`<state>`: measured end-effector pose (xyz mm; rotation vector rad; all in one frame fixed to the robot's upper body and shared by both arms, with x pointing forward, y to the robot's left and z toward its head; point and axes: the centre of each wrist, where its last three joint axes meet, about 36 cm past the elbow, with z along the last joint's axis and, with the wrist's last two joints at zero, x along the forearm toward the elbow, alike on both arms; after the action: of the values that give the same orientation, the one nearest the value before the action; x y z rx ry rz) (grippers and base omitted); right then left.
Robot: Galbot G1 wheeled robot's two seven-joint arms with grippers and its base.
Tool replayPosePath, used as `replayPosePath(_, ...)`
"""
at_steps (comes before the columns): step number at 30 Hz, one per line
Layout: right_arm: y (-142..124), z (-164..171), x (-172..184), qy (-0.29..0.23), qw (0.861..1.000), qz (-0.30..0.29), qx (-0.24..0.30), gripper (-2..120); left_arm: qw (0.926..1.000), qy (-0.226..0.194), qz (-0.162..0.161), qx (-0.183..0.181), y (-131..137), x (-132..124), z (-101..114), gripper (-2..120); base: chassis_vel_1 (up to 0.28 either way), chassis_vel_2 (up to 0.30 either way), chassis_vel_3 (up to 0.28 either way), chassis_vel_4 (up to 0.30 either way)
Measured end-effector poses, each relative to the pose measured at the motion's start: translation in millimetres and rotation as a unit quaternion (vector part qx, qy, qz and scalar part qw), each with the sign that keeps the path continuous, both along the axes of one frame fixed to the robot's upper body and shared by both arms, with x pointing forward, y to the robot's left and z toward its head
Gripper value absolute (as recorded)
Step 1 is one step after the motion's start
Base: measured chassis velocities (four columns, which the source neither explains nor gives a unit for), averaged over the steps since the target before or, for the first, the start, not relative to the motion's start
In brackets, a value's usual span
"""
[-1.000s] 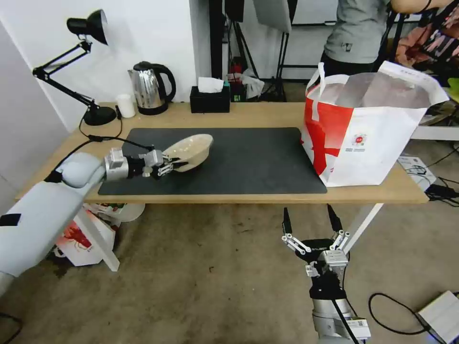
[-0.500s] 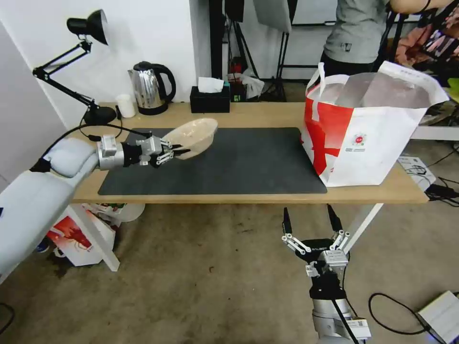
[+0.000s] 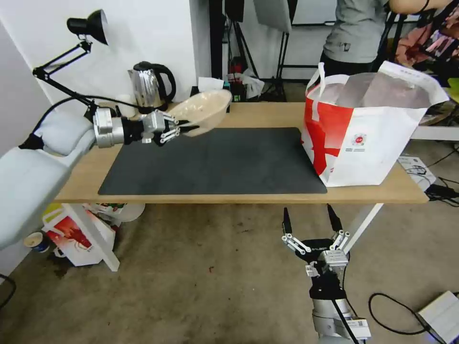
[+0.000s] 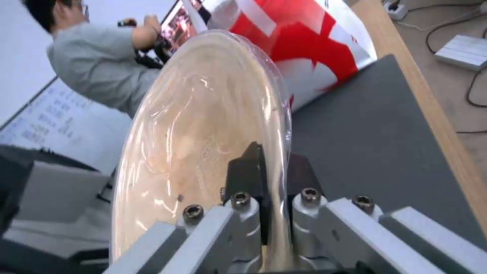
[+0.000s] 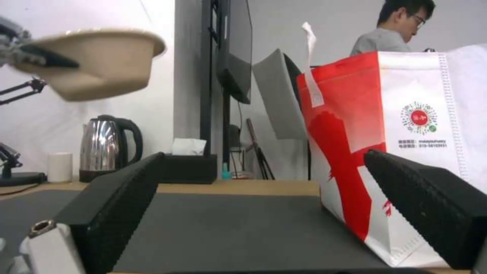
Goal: Pick up the trash from the table and place it into the takeout bag.
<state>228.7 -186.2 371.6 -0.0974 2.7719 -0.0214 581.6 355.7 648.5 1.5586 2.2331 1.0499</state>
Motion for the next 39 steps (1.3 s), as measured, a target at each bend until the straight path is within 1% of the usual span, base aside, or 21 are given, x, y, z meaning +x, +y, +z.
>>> replayPosePath(3, 0, 0, 0, 0.000, 1.000, 0.000, 0.000, 100, 1.0000, -0.005, -0.003, 0.003, -4, 3, 6, 0, 0.000, 0.000, 0.000, 0.000)
replayPosePath(5, 0, 0, 0, 0.000, 1.000, 0.000, 0.000, 100, 0.9999, -0.013, -0.007, 0.006, -8, 10, 18, 0, 0.000, 0.000, 0.000, 0.000)
replayPosePath(6, 0, 0, 0, 0.000, 1.000, 0.000, 0.000, 100, 0.9999, -0.013, -0.007, 0.006, -8, 10, 18, 0, 0.000, 0.000, 0.000, 0.000)
replayPosePath(9, 0, 0, 0, 0.000, 1.000, 0.000, 0.000, 100, 0.9993, -0.034, -0.013, 0.008, -17, 23, 44, 0, 0.000, 0.000, 0.000, 0.000)
replayPosePath(10, 0, 0, 0, 0.000, 1.000, 0.000, 0.000, 100, 0.9993, -0.034, -0.013, 0.008, -17, 23, 44, 0, 0.000, 0.000, 0.000, 0.000)
replayPosePath(13, 0, 0, 0, 0.000, 1.000, 0.000, 0.000, 100, 0.9989, -0.044, -0.016, 0.008, -23, 29, 56, 0, 0.000, 0.000, 0.000, 0.000)
replayPosePath(16, 0, 0, 0, 0.000, 1.000, 0.000, 0.000, 100, 0.9980, -0.058, -0.022, 0.010, -32, 39, 73, 0, 0.000, 0.000, 0.000, 0.000)
replayPosePath(17, 0, 0, 0, 0.000, 1.000, 0.000, 0.000, 100, 0.9980, -0.058, -0.022, 0.010, -32, 39, 73, 0, 0.000, 0.000, 0.000, 0.000)
replayPosePath(20, 0, 0, 0, 0.000, 1.000, 0.000, 0.000, 100, 0.9969, -0.072, -0.026, 0.013, -44, 56, 93, 0, 0.000, 0.000, 0.000, 0.000)
replayPosePath(21, 0, 0, 0, 0.000, 1.000, 0.000, 0.000, 100, 0.9969, -0.072, -0.026, 0.013, -44, 56, 93, 0, 0.000, 0.000, 0.000, 0.000)
replayPosePath(24, 0, 0, 0, 0.000, 1.000, 0.000, 0.000, 100, 0.9959, -0.082, -0.034, 0.019, -64, 73, 113, 0, 0.000, 0.000, 0.000, 0.000)
replayPosePath(26, 0, 0, 0, 0.000, 1.000, 0.000, 0.000, 100, 0.9954, -0.084, -0.040, 0.021, -77, 81, 121, 0, 0.000, 0.000, 0.000, 0.000)
replayPosePath(27, 0, 0, 0, 0.000, 1.000, 0.000, 0.000, 100, 0.9954, -0.084, -0.040, 0.021, -77, 81, 121, 0, 0.000, 0.000, 0.000, 0.000)
replayPosePath(29, 0, 0, 0, 0.000, 1.000, 0.000, 0.000, 100, 0.9948, -0.086, -0.049, 0.025, -96, 91, 130, 0, 0.000, 0.000, 0.000, 0.000)
replayPosePath(30, 0, 0, 0, 0.000, 1.000, 0.000, 0.000, 100, 0.9944, -0.086, -0.054, 0.027, -105, 95, 132, 0, 0.000, 0.000, 0.000, 0.000)
replayPosePath(31, 0, 0, 0, 0.000, 1.000, 0.000, 0.000, 100, 0.9944, -0.086, -0.054, 0.027, -105, 95, 132, 0, 0.000, 0.000, 0.000, 0.000)
replayPosePath(33, 0, 0, 0, 0.000, 1.000, 0.000, 0.000, 100, 0.9938, -0.085, -0.065, 0.030, -122, 100, 134, 0, 0.000, 0.000, 0.000, 0.000)
replayPosePath(34, 0, 0, 0, 0.000, 1.000, 0.000, 0.000, 100, 0.9932, -0.084, -0.074, 0.031, -138, 105, 134, 0, 0.000, 0.000, 0.000, 0.000)
replayPosePath(35, 0, 0, 0, 0.000, 1.000, 0.000, 0.000, 100, 0.9932, -0.084, -0.074, 0.031, -138, 105, 134, 0, 0.000, 0.000, 0.000, 0.000)
replayPosePath(38, 0, 0, 0, 0.000, 1.000, 0.000, 0.000, 100, 0.9918, -0.083, -0.091, 0.034, -167, 112, 133, 0, 0.000, 0.000, 0.000, 0.000)
replayPosePath(39, 0, 0, 0, 0.000, 1.000, 0.000, 0.000, 100, 0.9918, -0.083, -0.091, 0.034, -167, 112, 133, 0, 0.000, 0.000, 0.000, 0.000)
